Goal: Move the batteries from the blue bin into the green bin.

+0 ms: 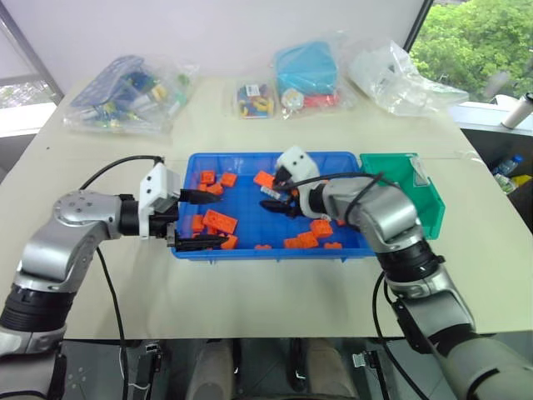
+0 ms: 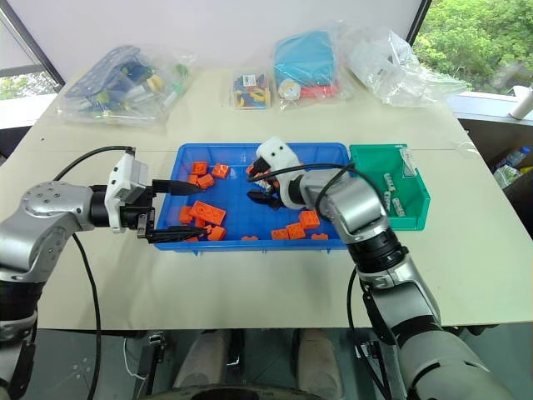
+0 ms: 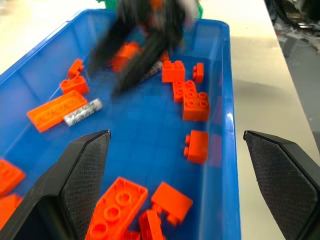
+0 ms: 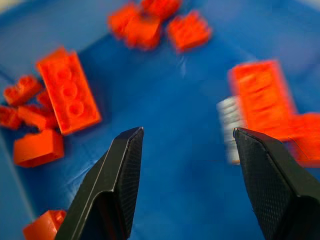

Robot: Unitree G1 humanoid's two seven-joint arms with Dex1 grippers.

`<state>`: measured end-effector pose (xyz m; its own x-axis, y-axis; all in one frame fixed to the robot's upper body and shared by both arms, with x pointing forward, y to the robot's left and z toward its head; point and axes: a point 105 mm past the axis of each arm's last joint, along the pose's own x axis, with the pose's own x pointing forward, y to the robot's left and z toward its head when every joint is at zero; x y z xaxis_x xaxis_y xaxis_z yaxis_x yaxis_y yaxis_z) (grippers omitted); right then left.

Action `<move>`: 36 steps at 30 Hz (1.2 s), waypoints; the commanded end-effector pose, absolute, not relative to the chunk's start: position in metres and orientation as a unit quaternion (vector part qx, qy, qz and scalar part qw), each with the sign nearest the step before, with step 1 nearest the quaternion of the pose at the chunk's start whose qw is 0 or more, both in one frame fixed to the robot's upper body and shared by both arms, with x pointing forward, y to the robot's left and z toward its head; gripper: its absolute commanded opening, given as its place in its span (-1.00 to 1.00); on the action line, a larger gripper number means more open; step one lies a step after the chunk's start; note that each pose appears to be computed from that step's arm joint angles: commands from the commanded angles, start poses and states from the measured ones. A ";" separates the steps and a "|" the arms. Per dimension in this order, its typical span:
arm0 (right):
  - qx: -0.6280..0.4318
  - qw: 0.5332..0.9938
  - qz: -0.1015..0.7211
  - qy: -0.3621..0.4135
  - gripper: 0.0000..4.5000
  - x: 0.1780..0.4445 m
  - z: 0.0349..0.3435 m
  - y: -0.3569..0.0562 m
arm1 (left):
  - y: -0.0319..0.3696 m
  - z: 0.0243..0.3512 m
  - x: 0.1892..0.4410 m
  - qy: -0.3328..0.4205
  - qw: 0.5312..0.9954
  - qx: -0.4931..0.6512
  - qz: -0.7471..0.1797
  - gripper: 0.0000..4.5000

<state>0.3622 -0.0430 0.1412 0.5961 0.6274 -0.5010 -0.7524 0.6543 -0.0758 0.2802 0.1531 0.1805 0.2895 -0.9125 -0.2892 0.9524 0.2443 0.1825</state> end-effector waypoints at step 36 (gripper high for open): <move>-0.150 0.965 0.151 0.155 -0.97 0.353 0.229 -0.225 | 0.146 0.193 0.285 0.036 0.785 0.169 -0.594 1.00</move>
<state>0.3587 -0.2278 0.2204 0.8996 0.2281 -0.3723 -0.3297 0.9139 -0.2367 0.2850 0.1492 0.1855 0.2972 -0.9164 -0.2683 0.9497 0.2547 0.1821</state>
